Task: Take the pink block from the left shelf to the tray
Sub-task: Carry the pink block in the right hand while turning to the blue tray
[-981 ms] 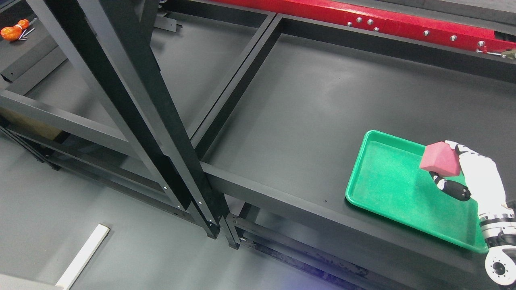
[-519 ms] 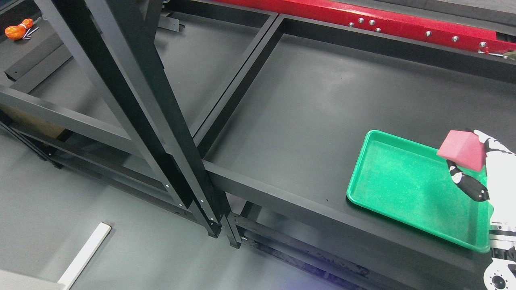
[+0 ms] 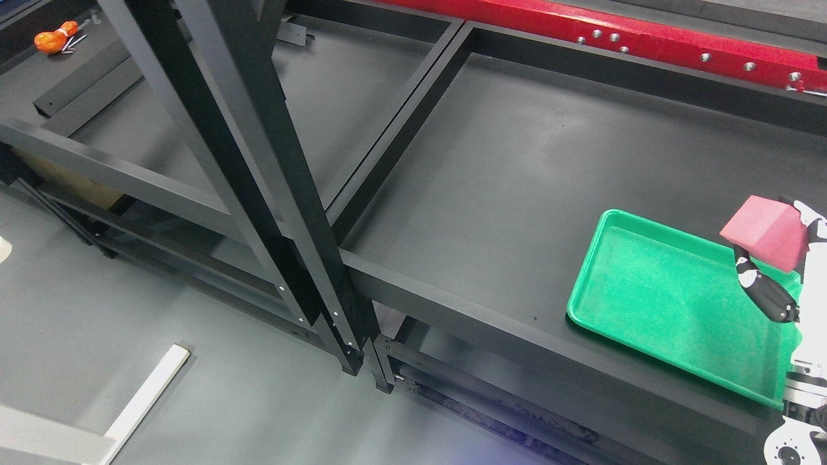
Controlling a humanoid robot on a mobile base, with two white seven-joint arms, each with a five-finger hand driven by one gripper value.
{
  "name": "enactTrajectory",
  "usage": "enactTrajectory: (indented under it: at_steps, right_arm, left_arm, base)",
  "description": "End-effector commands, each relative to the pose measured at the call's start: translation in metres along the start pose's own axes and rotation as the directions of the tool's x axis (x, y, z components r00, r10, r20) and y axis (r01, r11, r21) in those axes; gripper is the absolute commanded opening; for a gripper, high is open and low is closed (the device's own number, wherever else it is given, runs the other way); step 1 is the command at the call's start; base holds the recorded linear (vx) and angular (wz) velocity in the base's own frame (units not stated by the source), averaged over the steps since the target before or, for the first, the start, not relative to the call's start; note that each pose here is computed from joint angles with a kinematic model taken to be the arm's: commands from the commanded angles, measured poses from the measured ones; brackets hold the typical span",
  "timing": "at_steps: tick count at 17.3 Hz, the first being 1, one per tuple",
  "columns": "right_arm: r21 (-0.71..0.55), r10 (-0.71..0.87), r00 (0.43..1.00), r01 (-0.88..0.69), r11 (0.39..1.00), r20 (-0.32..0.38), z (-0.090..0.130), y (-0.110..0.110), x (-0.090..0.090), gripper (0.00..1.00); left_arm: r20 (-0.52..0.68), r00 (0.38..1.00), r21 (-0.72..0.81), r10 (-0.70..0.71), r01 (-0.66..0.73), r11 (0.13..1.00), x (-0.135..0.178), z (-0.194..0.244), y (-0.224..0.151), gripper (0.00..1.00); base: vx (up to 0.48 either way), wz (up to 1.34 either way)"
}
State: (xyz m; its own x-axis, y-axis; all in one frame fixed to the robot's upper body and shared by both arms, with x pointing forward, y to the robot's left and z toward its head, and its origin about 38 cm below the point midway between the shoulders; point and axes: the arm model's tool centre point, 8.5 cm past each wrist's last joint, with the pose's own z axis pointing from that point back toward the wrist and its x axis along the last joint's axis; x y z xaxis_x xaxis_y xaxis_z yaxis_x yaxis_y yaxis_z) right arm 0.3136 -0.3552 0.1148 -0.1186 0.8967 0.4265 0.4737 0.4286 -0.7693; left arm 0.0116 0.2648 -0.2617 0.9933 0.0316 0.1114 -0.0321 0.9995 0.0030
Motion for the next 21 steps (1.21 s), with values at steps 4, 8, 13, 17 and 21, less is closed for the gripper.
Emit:
enactTrajectory:
  at_steps: [4, 8, 13, 17, 21]
  right_arm:
    - [-0.036, -0.008, 1.000, 0.007, 0.999, -0.019, 0.0032, -0.0086, 0.0052, 0.03]
    - [-0.037, -0.009, 1.000, 0.009, 0.999, -0.019, 0.0032, -0.0086, 0.0052, 0.03]
    - [-0.034, -0.015, 1.000, 0.014, 0.999, -0.022, 0.0049, -0.0081, 0.0049, 0.03]
    - [-0.034, -0.017, 1.000, 0.016, 0.999, -0.021, 0.0049, -0.0078, 0.0052, 0.03]
    - [-0.034, -0.017, 1.000, 0.016, 0.999, -0.021, 0.0049, -0.0078, 0.0052, 0.03]
  left_arm:
    - [0.050, 0.999, 0.016, -0.008, 0.007, 1.000, 0.0273, -0.0012, 0.0106, 1.00]
    - [0.050, 0.999, 0.017, -0.006, 0.006, 1.000, 0.0273, -0.0012, 0.0106, 1.00]
    - [0.050, 0.999, 0.017, -0.006, 0.006, 1.000, 0.0273, -0.0012, 0.0106, 1.00]
    - [0.050, 0.999, 0.016, -0.008, 0.007, 1.000, 0.0273, -0.0012, 0.0106, 1.00]
    - [0.050, 0.999, 0.016, -0.008, 0.007, 1.000, 0.0273, -0.0012, 0.0106, 1.00]
  base:
    - [-0.030, 0.16]
    - [-0.024, 0.14]
    - [-0.040, 0.22]
    - [-0.074, 0.52]
    - [-0.118, 0.72]
